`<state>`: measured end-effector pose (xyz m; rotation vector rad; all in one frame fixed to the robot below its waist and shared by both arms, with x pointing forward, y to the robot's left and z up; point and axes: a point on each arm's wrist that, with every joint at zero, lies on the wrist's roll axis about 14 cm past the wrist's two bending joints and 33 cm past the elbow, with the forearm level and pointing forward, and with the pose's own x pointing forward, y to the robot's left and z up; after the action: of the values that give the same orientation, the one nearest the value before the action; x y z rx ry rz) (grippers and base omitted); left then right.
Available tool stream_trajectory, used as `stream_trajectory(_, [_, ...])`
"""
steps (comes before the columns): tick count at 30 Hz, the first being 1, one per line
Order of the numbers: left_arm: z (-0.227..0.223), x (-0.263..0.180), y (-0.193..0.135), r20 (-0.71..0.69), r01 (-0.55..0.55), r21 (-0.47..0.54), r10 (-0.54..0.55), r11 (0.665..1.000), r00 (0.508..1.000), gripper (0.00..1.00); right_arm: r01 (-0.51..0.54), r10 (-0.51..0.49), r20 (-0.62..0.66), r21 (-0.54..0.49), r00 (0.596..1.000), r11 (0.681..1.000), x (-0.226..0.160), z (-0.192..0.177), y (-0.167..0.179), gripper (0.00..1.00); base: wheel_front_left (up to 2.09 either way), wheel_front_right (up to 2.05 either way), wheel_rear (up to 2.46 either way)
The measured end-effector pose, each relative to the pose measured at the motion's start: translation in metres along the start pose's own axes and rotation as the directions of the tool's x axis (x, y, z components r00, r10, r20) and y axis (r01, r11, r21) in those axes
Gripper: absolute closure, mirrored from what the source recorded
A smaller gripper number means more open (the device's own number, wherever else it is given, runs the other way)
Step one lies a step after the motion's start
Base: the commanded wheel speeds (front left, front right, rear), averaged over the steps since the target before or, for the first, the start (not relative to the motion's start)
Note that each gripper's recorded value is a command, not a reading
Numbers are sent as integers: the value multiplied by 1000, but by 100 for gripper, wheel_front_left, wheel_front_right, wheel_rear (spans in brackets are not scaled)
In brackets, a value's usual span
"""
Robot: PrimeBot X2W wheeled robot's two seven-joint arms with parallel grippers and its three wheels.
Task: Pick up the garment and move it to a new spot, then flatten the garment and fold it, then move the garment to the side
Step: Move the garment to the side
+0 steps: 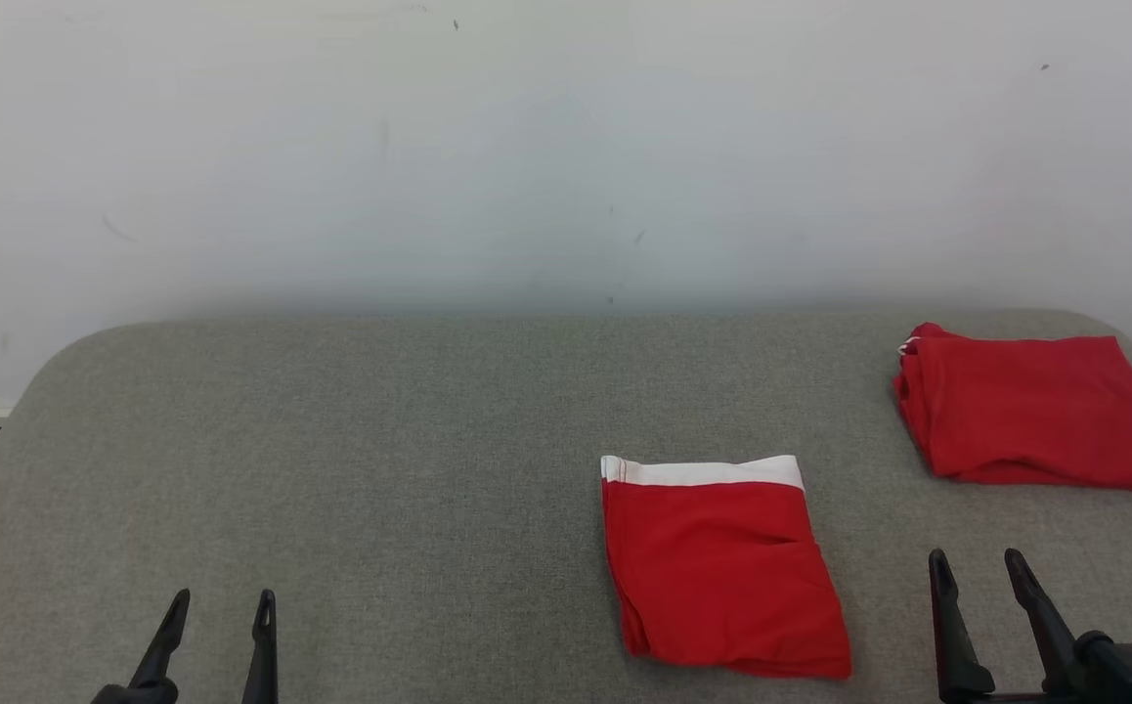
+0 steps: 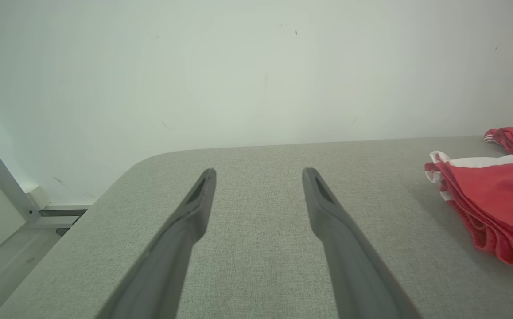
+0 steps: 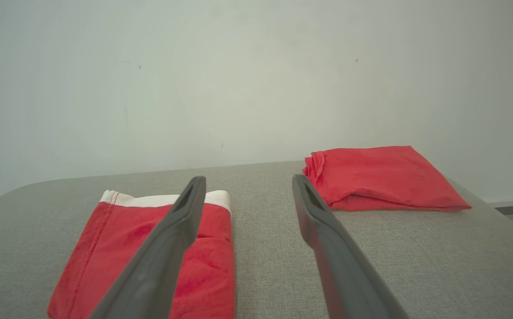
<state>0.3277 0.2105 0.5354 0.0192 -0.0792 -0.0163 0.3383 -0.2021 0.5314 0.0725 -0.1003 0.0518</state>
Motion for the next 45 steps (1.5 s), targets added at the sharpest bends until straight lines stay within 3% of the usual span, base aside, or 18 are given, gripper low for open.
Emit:
stream_trajectory(19, [-5,-2,2,-13,-13,7,13,1000,1000,0,-9,9,-31,4,999,1000,2,-11,3,0,0,0,0])
stream_trajectory(29, [-3,0,2,-1,-24,1,24,1000,1000,0,-107,105,-60,-23,993,994,36,-13,24,0,0,0,0])
stream_trajectory(38, [-12,3,5,-18,-43,-8,43,999,999,0,-155,139,-277,-36,951,987,81,-62,29,0,0,0,0])
stream_trajectory(45, [-18,6,13,-33,-65,-6,64,998,997,0,-140,117,-451,-19,885,990,83,-116,26,0,0,0,0])
